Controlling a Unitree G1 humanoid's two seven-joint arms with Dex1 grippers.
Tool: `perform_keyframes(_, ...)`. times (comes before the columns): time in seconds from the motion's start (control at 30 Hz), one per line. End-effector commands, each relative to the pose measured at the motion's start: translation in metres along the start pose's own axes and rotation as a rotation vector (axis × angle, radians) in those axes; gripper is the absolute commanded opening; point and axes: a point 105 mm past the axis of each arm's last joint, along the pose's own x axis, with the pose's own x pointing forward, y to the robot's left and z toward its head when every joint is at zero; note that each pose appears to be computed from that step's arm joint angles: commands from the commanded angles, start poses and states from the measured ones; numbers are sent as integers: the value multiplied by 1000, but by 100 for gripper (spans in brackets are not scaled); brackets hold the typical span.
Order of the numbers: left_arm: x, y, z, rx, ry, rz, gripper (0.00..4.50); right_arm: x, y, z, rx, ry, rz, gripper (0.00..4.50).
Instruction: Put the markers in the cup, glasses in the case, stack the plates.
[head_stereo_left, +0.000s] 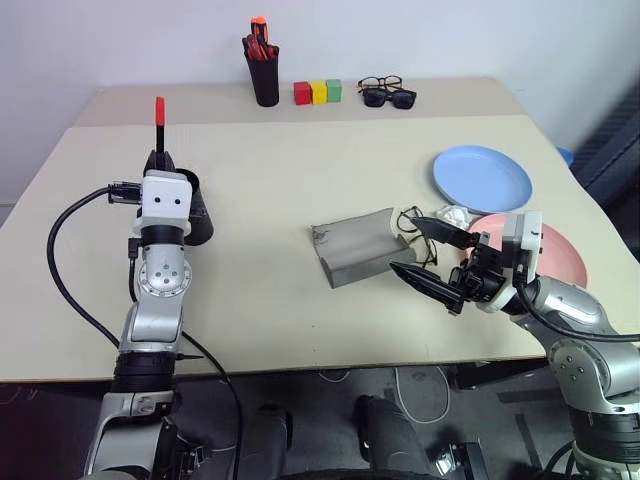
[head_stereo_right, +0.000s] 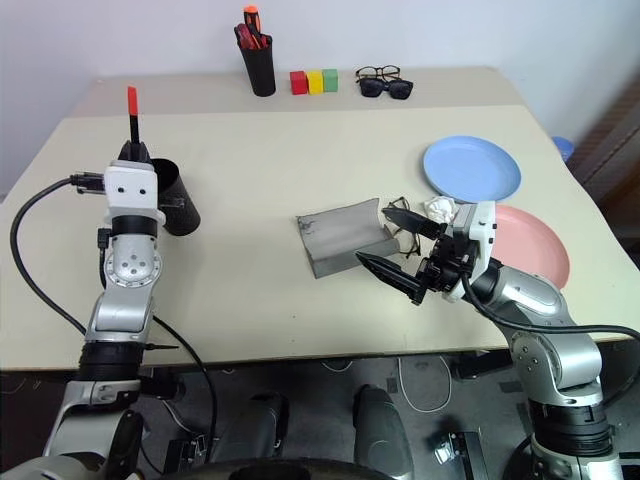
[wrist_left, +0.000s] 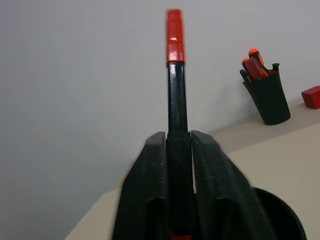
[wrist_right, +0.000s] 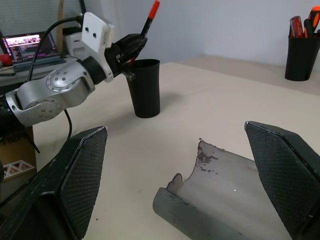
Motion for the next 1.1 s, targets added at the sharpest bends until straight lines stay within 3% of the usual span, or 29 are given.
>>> perform_keyframes(0.03, -3, 1, 10, -46, -50, -15, 290, -3, -1, 15, -56, -29, -15, 450)
perform_keyframes(0.07, -5, 0, 13, -72, -63, -31, 333, -5, -2, 15, -58, -27, -24, 450)
perform_keyframes(0.23, -5, -29, 53, -258, -109, -235, 333, -13, -7, 13, -48, -10, -80, 450)
perform_keyframes(0.3, -14, -66, 64, -329, -16, -493, 333, -18, -8, 9, -41, 9, -109, 450)
perform_keyframes(0.37, -44, -110, 74, -395, 94, -877, 333, -25, -6, 5, -41, 29, -140, 450)
perform_keyframes(0.5, -80, -137, 64, -466, 290, -1196, 333, -37, -2, 2, -46, 47, -202, 450)
perform_keyframes(0.57, -91, -144, 72, -500, 320, -1337, 333, -45, 1, 1, -47, 54, -242, 450)
perform_keyframes(0.8, -95, -164, 72, -376, 392, -1586, 333, -63, 10, 1, -69, 64, -366, 450)
perform_keyframes(1.1, -107, -190, 53, -128, 443, -1769, 333, -70, 16, 2, -86, 57, -438, 450)
